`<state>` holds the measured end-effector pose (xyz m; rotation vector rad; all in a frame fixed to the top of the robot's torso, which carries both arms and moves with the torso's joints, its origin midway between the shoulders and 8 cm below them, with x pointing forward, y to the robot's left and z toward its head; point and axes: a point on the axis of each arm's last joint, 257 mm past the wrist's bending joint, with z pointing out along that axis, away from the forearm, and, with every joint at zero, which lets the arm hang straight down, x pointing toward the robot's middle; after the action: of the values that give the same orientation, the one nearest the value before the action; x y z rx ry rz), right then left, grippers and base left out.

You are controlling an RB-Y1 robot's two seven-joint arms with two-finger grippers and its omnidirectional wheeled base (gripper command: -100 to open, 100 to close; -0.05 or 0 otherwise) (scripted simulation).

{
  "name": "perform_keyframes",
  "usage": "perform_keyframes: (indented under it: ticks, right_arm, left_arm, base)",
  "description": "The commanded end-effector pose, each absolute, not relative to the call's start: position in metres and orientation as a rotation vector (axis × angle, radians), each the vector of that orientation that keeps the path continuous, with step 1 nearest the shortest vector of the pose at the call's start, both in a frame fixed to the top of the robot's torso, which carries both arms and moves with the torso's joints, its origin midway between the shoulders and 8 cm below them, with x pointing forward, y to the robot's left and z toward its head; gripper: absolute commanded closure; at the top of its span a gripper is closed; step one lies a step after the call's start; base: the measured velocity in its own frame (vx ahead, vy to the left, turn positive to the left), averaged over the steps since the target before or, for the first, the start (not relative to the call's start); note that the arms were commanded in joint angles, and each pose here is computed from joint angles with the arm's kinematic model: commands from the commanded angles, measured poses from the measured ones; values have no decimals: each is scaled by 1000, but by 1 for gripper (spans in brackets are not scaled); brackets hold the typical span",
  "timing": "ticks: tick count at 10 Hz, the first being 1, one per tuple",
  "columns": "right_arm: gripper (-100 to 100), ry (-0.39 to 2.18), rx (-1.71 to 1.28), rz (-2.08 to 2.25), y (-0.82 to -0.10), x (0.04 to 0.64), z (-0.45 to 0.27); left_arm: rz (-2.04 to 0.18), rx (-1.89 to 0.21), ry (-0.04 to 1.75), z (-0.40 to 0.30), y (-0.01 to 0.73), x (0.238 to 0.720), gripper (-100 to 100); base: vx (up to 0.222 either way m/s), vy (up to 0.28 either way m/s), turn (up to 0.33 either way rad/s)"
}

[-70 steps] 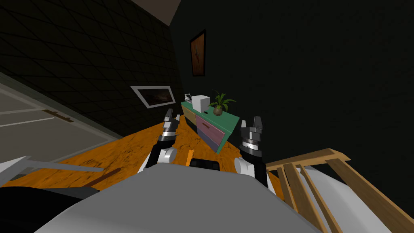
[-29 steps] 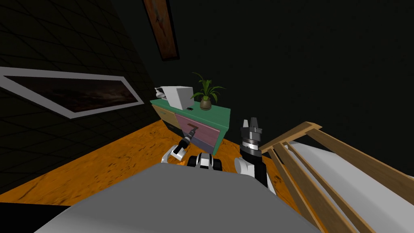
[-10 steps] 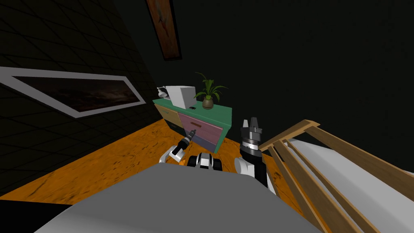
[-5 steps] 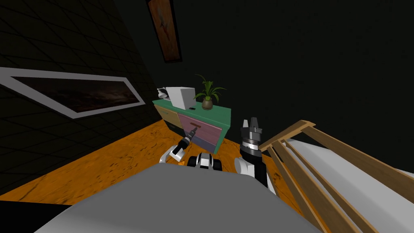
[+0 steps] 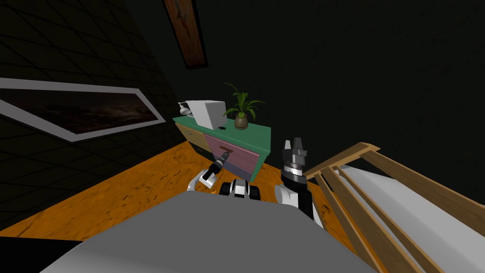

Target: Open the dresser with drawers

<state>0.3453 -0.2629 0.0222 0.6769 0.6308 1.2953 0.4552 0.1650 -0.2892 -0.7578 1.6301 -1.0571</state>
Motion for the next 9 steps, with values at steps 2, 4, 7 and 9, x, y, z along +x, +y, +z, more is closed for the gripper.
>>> perform_keyframes:
  ticks: [2,4,7,9]
  right_arm:
    - [0,631,677,1295,-263,345,22]
    - [0,631,677,1295,-263,345,22]
    - [0,631,677,1295,-263,345,22]
    - [0,631,677,1295,-263,345,22]
  left_arm:
    - [-1063,-750,1640,-287,163,447,100]
    - [-1064,-748,1642,-287,162,445,100]
    - [-1050,-759,1641,-288,166,452,-100]
    - [-1042,-765,1639,-288,168,456,-100]
  base:
    - [-174,73,36]
    - [-143,56,26]
    - [103,-74,-18]
    - [154,-99,-18]
